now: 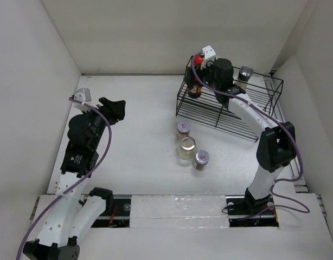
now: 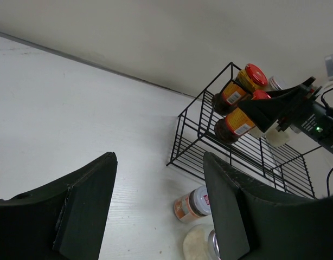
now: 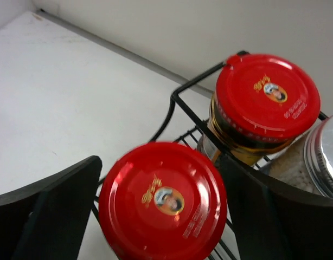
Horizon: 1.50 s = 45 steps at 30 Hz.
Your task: Organize the condiment bottles
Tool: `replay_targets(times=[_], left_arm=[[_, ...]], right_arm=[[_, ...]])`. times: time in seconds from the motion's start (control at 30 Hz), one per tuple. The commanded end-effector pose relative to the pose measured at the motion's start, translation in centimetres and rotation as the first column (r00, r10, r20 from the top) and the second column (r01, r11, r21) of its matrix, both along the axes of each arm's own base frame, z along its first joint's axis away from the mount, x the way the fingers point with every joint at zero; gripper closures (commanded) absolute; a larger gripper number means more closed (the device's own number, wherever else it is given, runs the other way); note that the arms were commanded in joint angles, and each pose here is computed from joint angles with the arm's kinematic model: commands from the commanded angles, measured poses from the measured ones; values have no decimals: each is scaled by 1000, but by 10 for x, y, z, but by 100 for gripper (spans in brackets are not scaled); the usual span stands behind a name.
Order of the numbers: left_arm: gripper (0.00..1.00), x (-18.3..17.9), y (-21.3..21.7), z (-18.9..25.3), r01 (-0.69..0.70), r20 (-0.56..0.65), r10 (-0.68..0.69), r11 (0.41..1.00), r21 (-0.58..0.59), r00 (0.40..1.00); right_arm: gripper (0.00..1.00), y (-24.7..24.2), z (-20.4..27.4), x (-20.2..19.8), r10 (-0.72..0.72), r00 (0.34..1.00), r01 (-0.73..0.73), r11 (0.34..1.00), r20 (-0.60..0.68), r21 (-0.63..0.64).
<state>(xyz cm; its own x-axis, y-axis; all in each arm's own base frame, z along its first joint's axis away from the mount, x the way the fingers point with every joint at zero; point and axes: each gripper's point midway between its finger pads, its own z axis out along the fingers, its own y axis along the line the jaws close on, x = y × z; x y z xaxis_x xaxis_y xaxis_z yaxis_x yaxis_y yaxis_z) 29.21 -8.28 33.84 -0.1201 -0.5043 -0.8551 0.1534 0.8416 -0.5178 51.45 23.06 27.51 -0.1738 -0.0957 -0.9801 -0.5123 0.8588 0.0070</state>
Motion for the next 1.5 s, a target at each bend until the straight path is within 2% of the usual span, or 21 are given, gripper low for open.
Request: replay_targets(times=[0.0, 0.17, 0.27, 0.37, 0.4, 0.43, 0.53, 0.57, 0.67, 0.97, 1.17, 1.27, 1.33, 1.47], left_arm=[[39, -1, 1, 27, 2, 80, -1, 1000, -16, 997], [39, -1, 1, 27, 2, 80, -1, 1000, -16, 997], [39, 1, 0, 24, 0, 69, 0, 1000, -14, 998], [39, 1, 0, 24, 1, 69, 0, 1000, -14, 998], [39, 1, 0, 24, 1, 69, 0, 1000, -14, 998], [39, 1, 0, 24, 1, 69, 0, 1000, -14, 998], [39, 1, 0, 24, 1, 69, 0, 1000, -14, 998], [39, 1, 0, 24, 1, 69, 0, 1000, -14, 998], [38, 1, -2, 24, 11, 69, -10, 1000, -13, 998], [38, -4, -1, 32, 12, 96, -10, 1000, -19, 995], [38, -4, -1, 32, 12, 96, -10, 1000, -19, 995], [38, -4, -3, 32, 22, 95, -19, 999, -27, 995], [38, -4, -3, 32, 22, 95, -19, 999, -27, 995], [38, -2, -3, 30, 21, 86, -19, 999, -25, 996]], right_arm=[[1, -1, 79, -2, -9, 984, -3, 998, 181, 63], [1, -18, 120, -35, -87, 964, 67, 994, 251, 88], [1, -21, 105, -68, -121, 971, 101, 990, 207, 102], [1, 4, 48, -111, -94, 992, 85, 991, 85, 101], [1, 27, 30, -132, -31, 999, 28, 996, 41, 89], [1, 31, -6, -148, -15, 999, 16, 999, -43, 38], [1, 49, -53, -191, 8, 986, -20, 997, -169, -71], [1, 40, -81, -208, -19, 967, -20, 988, -253, -151], [1, 36, -115, -239, -29, 941, -58, 968, -338, -244], [0, 24, -131, -243, -120, 926, 7, 954, -358, -300], [0, 31, -155, -243, -113, 910, -20, 949, -398, -315], [0, 43, -156, -246, -58, 906, -66, 959, -419, -275], [3, 43, -156, -246, -58, 906, -66, 959, -419, -275], [25, 38, -155, -241, -76, 905, -40, 964, -418, -263]])
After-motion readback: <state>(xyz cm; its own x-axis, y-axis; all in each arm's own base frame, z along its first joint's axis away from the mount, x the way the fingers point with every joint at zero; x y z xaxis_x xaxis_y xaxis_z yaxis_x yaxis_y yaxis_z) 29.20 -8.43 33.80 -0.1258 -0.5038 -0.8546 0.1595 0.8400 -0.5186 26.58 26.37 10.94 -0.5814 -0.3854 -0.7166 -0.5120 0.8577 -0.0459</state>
